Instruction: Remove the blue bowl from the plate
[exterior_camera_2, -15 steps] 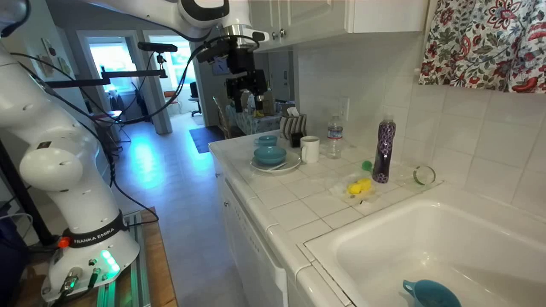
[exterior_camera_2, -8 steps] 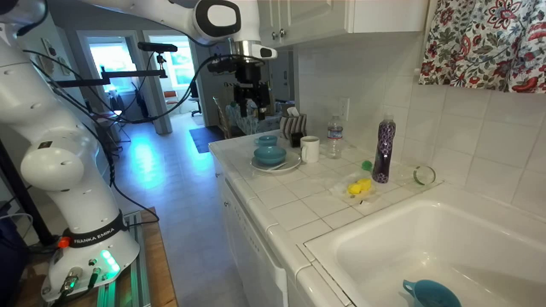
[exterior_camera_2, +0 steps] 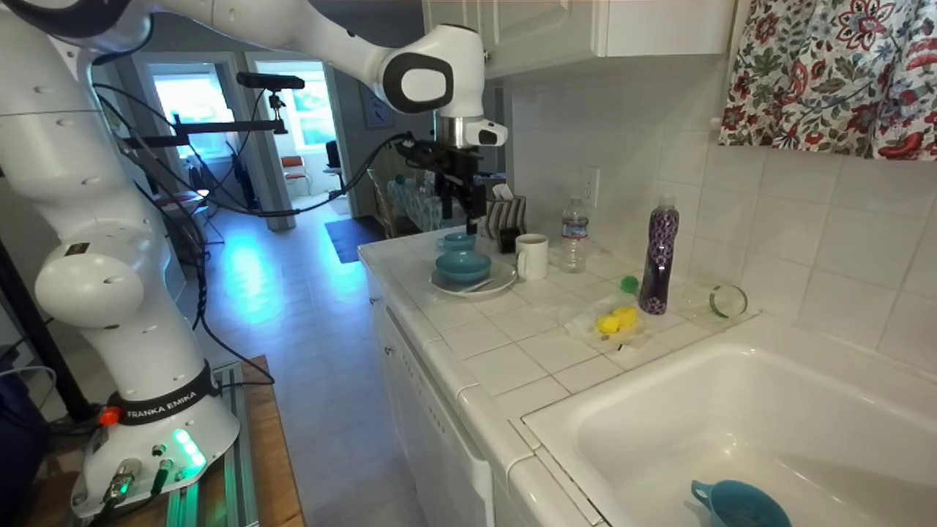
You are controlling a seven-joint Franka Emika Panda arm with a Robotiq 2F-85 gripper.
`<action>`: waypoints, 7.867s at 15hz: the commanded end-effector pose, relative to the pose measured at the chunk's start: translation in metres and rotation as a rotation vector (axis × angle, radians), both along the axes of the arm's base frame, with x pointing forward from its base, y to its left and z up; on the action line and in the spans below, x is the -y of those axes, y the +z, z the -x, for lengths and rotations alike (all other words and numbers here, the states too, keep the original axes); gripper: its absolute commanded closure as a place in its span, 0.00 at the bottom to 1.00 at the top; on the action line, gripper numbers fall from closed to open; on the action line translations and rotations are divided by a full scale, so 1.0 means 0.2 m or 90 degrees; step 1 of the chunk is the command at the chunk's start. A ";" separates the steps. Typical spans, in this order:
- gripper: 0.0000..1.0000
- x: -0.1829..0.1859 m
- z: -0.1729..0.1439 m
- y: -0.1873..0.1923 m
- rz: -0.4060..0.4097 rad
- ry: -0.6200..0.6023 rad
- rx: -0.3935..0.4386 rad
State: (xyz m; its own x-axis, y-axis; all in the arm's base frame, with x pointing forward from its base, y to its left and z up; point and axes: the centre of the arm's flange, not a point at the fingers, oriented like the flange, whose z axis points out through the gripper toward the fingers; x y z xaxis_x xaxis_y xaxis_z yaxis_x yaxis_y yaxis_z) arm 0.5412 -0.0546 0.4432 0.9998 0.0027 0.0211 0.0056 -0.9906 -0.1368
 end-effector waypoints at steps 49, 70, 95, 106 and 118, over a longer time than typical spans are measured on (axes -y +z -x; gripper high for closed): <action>0.46 -0.20 -0.58 -0.67 -0.072 -0.076 -0.087; 0.99 -0.28 -0.49 -0.55 -0.061 -0.032 -0.065; 0.96 -0.71 -0.32 -0.42 -0.039 0.171 -0.064; 0.99 -0.90 -0.40 -0.54 -0.038 0.188 -0.068; 0.99 -1.25 -0.51 -0.64 -0.052 0.251 -0.057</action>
